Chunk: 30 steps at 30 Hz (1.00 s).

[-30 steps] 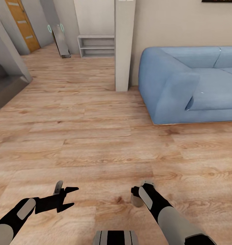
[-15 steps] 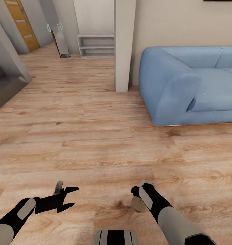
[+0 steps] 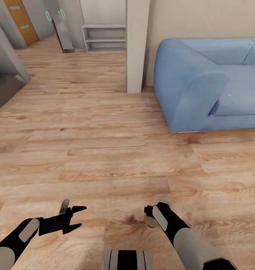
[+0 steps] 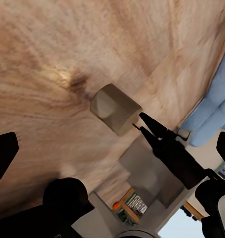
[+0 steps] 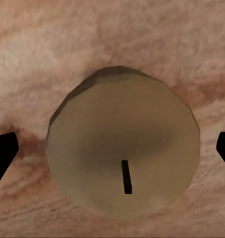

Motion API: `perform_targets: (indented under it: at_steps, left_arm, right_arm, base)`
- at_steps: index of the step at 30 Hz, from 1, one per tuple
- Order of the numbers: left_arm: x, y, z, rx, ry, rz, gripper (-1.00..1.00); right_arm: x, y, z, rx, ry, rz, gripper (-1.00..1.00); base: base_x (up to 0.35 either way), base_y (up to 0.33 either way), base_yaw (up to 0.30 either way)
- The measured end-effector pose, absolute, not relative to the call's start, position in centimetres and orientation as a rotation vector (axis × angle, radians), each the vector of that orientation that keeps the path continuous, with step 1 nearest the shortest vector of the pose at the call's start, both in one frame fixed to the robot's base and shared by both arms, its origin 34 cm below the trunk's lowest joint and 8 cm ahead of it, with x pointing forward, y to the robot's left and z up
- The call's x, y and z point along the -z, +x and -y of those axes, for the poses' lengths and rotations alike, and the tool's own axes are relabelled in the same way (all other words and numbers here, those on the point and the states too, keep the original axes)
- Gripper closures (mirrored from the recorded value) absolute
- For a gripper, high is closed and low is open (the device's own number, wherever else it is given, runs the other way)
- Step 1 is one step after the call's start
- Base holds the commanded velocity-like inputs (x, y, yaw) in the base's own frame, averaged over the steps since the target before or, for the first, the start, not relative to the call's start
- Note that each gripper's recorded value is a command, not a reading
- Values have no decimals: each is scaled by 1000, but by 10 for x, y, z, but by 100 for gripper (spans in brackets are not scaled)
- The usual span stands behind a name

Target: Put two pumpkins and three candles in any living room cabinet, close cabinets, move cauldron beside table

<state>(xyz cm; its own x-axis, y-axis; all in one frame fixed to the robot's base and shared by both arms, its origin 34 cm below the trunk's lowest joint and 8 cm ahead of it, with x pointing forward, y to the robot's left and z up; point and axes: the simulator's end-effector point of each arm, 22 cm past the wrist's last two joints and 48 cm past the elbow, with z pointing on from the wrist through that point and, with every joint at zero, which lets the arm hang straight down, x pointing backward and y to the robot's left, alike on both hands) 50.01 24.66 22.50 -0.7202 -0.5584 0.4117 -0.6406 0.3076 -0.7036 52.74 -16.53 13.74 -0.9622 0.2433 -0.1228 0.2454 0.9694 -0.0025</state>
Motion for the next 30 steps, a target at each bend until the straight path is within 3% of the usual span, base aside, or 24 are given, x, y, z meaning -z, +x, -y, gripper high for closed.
perform_targets:
  at_steps: [30]
  left_arm:
    - [-204, 487, -247, -1352, 1153, 2434, -100]
  right_arm:
    - [-116, 515, 167, 15, 416, -3027, -100]
  base:
    - [0, 0, 0]
